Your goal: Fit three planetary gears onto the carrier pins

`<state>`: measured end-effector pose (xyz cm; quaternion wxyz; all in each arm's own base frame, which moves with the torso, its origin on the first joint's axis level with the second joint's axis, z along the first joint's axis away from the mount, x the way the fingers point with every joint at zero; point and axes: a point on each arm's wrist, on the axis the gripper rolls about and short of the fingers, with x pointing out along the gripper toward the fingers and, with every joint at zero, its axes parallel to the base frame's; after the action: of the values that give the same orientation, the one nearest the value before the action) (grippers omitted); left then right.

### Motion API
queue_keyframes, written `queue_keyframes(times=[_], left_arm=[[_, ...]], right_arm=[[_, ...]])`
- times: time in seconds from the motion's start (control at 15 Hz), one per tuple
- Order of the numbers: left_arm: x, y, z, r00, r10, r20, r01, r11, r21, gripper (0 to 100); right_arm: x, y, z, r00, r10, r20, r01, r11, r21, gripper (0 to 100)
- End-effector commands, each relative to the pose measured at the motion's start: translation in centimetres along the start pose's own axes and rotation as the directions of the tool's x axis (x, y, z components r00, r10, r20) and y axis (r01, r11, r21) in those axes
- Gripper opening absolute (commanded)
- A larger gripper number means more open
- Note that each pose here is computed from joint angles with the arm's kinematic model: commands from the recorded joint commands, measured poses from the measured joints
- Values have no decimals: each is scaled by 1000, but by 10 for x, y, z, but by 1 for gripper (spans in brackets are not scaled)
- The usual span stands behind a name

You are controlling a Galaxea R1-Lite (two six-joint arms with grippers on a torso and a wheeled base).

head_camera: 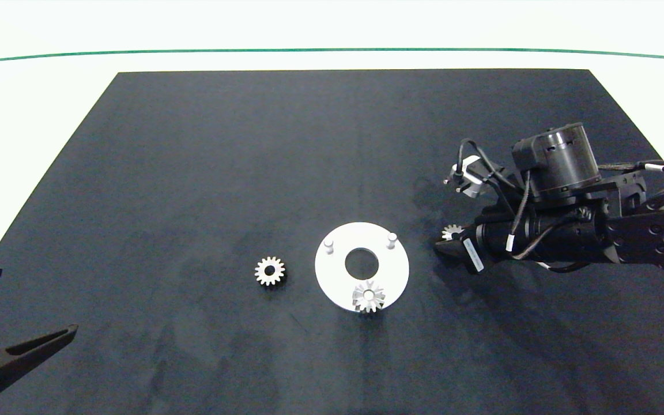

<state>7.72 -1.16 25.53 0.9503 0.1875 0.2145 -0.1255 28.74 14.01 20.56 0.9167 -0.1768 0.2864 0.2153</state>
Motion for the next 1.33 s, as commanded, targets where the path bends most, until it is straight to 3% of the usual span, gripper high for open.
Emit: queue_keyframes(times=[0.07, 0.33, 0.53, 0.87, 1.33], left_arm=[[0, 0, 0, 1000, -1, -1, 1, 1000, 2, 100], [-3, 0, 0, 1000, 3, 9, -3, 1000, 3, 100], [-3, 0, 0, 1000, 4, 8, -4, 1000, 2, 100], [-3, 0, 0, 1000, 7, 9, -7, 1000, 13, 100], [-5, 0, -1, 1000, 18, 14, -18, 1000, 13, 100]], right_arm=[[-15, 5, 8, 999, 9, 49, -9, 1000, -12, 4], [-45, 18, 23, 989, 31, 142, -26, 999, -40, 4], [-51, 38, 40, 983, 59, 176, -46, 996, -76, 4], [-8, 72, 36, 992, 100, 83, -88, 987, -134, 4], [-4, 86, 38, 990, 105, 97, -89, 985, -150, 4]])
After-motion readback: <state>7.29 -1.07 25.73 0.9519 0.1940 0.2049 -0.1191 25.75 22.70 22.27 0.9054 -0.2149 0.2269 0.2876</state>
